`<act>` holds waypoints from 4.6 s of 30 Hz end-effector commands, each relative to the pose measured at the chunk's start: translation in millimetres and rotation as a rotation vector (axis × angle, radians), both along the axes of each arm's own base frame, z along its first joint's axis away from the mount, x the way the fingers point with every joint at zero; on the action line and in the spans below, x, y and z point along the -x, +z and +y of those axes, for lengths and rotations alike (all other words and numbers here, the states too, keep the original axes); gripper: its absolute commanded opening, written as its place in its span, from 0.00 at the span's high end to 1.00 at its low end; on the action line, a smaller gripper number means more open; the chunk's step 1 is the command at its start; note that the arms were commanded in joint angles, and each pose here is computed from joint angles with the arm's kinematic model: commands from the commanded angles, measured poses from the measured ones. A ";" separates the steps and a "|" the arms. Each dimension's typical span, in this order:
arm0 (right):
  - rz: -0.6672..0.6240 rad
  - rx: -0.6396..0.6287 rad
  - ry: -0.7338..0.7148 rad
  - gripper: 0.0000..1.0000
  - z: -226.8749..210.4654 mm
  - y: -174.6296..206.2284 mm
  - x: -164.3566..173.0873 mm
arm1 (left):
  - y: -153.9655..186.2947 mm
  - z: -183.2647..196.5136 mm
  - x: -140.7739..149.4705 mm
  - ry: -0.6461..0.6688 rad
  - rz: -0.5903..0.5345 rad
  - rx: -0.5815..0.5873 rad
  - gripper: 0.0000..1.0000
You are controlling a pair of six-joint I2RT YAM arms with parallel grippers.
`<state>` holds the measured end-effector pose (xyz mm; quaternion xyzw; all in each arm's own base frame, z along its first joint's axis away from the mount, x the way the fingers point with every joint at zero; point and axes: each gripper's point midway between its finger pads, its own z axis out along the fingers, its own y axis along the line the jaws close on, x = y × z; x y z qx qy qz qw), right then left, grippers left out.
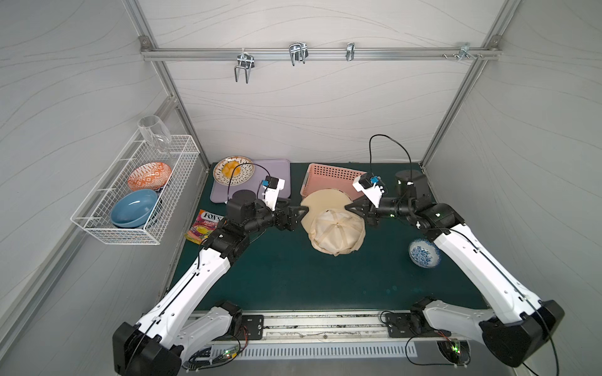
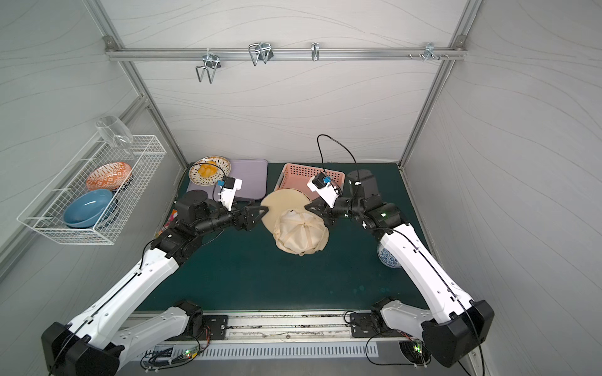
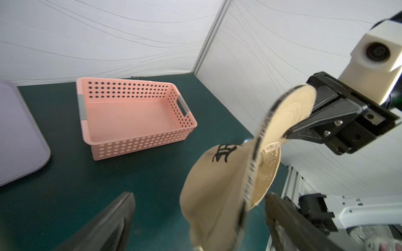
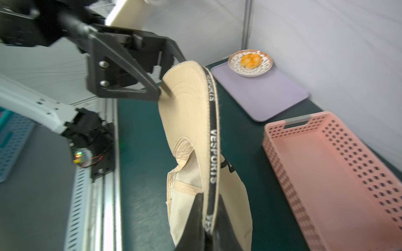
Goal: Turn the baseball cap inside out
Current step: Turn over the baseball cap.
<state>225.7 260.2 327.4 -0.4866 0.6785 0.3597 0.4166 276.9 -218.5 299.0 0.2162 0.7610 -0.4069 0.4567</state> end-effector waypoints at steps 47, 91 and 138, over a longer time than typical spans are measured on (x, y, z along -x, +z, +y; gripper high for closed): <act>-0.837 0.092 -0.309 0.41 73.1 -81.5 1.6 | -31.5 77.8 -10.4 1.091 0.968 0.546 1.00; 0.022 0.292 0.276 0.79 48.5 -156.0 87.6 | 56.9 29.4 -75.8 0.503 0.250 0.119 1.00; -0.201 0.067 -0.487 0.80 54.6 -106.2 -49.1 | 107.8 -13.3 -15.9 0.127 -0.021 0.179 1.00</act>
